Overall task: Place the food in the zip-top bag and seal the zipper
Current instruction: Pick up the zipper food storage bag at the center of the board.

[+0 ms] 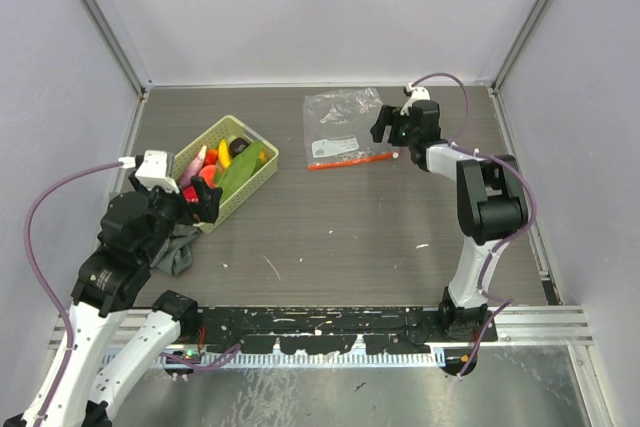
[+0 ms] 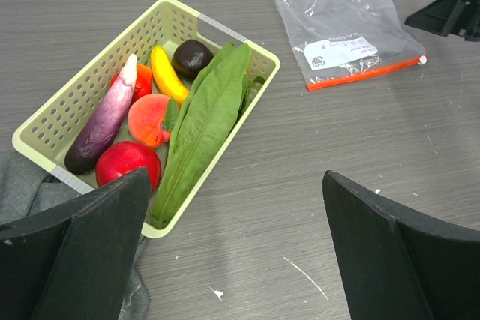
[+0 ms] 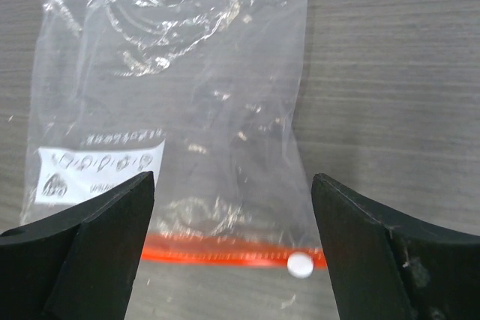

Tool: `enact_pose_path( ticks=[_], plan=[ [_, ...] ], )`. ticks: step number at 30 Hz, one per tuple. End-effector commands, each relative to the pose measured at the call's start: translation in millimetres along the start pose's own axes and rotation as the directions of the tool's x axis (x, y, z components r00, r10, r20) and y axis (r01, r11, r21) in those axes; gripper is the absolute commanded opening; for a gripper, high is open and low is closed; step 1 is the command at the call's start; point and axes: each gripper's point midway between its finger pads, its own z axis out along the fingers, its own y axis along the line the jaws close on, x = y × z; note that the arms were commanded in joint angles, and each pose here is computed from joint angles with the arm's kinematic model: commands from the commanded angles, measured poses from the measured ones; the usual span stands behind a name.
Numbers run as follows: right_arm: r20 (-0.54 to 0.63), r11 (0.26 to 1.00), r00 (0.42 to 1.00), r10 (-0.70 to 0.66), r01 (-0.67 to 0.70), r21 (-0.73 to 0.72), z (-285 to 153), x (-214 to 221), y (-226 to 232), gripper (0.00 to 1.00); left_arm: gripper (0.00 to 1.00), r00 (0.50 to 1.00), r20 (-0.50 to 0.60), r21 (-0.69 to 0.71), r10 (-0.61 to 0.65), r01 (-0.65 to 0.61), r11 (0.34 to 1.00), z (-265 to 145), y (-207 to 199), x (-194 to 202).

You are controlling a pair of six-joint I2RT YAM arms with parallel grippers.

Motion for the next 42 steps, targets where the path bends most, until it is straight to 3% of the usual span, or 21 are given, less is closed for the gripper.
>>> enact_pose_path(
  ticks=[1,8,15,20,24,27,42],
  plan=[
    [0.036,1.000,0.999,0.010,-0.010,0.008,28.0,-24.6,-3.6,0.88,0.98,0.999,0.039,0.019,-0.012,0.012,1.000,3.5,-4.6,-12.2],
    [0.003,0.997,0.998,0.068,-0.068,-0.032,63.0,-18.3,-1.4,0.78,0.98,0.999,0.031,0.044,-0.006,0.005,0.999,5.2,-9.1,-11.0],
    [-0.026,0.993,0.995,0.093,-0.095,-0.067,72.1,-10.4,3.7,0.58,0.98,0.999,0.035,0.067,-0.009,0.007,0.998,5.3,-13.2,-11.7],
    [-0.027,0.990,0.992,0.121,-0.123,-0.076,70.9,-8.4,6.2,0.37,0.98,0.999,0.040,0.110,-0.012,0.007,0.994,4.1,-20.7,-12.7],
    [-0.011,0.984,0.988,0.151,-0.152,-0.093,62.2,-12.7,12.0,0.10,0.98,0.998,0.053,0.162,-0.016,0.008,0.987,2.0,-29.9,-15.1],
    [0.003,0.978,0.982,0.187,-0.185,-0.097,50.0,-19.0,16.6,0.01,0.98,0.997,0.064,0.154,-0.034,0.024,0.988,0.1,-28.8,-18.3],
    [0.108,0.896,0.891,0.441,-0.431,-0.105,-43.1,-25.2,31.9,0.01,0.98,0.982,0.033,0.214,-0.187,0.176,0.961,-0.6,-44.6,-19.0]
  ],
)
